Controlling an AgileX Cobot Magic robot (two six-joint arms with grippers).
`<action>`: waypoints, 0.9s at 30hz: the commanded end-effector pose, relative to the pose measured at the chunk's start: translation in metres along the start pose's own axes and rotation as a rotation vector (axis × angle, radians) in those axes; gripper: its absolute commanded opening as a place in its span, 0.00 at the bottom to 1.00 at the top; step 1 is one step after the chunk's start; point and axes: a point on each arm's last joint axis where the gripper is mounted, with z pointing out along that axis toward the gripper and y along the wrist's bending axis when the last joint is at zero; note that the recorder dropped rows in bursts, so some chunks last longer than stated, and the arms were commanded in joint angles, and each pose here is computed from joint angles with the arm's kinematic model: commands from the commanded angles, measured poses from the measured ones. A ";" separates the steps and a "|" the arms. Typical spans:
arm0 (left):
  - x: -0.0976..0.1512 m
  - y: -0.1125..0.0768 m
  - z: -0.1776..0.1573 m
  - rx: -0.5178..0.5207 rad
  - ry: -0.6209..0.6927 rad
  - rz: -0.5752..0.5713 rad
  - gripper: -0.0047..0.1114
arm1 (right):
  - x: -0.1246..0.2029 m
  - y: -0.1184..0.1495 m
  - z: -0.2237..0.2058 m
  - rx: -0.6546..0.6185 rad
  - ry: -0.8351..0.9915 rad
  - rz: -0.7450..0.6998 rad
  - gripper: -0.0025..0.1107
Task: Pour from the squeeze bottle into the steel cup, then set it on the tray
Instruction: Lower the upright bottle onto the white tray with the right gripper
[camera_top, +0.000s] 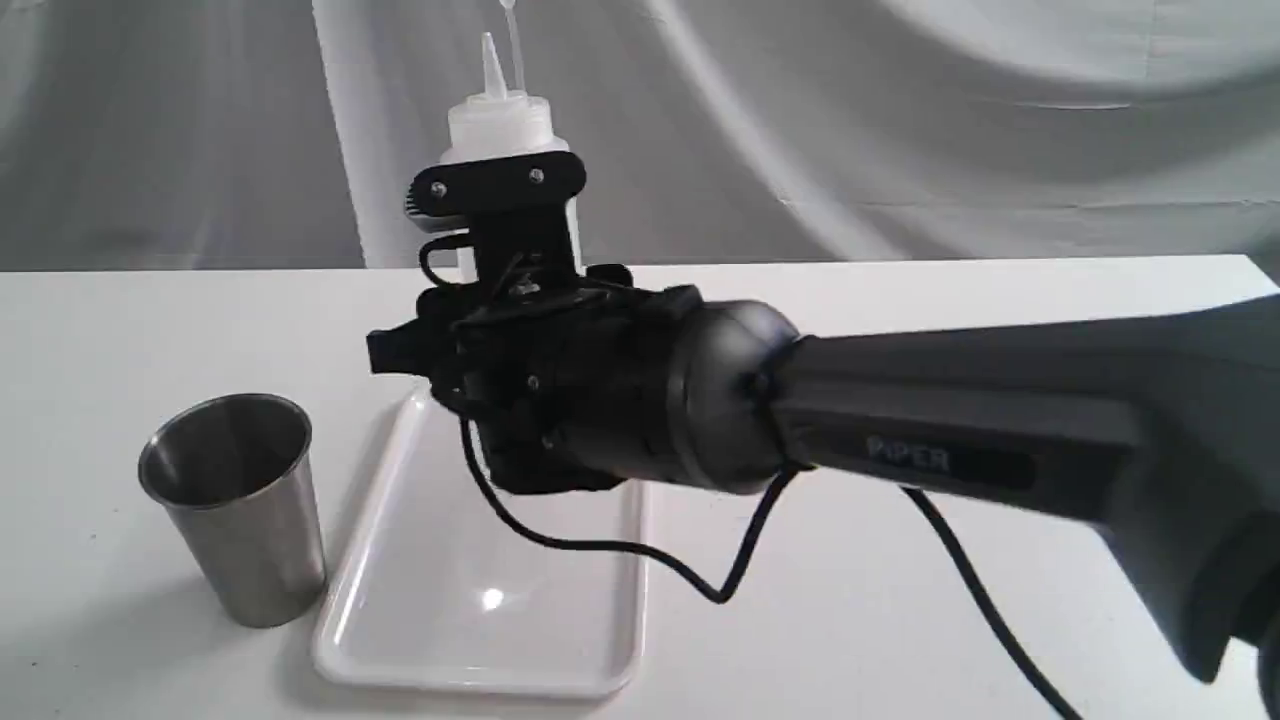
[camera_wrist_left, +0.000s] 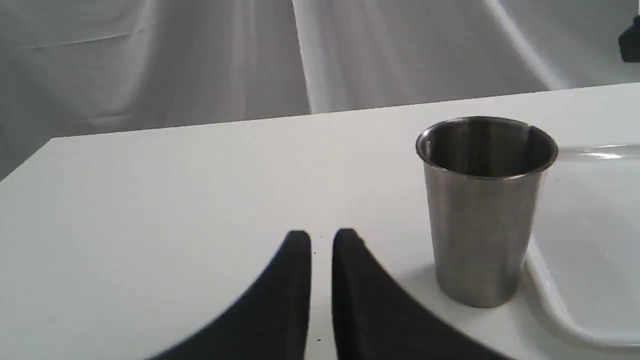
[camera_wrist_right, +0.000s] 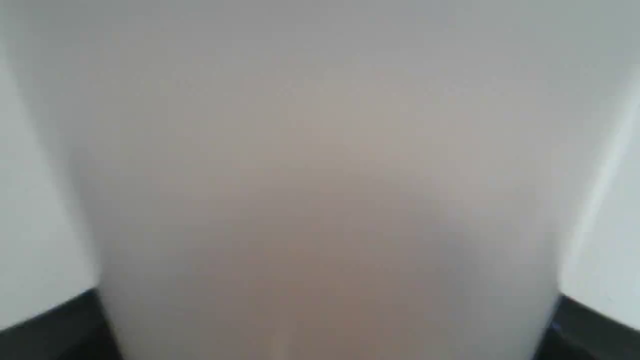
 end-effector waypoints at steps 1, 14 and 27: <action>0.001 0.000 0.000 -0.003 -0.008 -0.003 0.11 | -0.022 -0.002 -0.004 -0.075 -0.021 -0.042 0.02; 0.001 0.000 0.000 -0.003 -0.008 -0.003 0.11 | -0.030 0.007 0.000 -0.343 -0.011 -0.153 0.02; 0.001 0.000 0.000 -0.003 -0.008 -0.003 0.11 | -0.041 0.023 -0.005 -0.568 -0.217 -0.292 0.02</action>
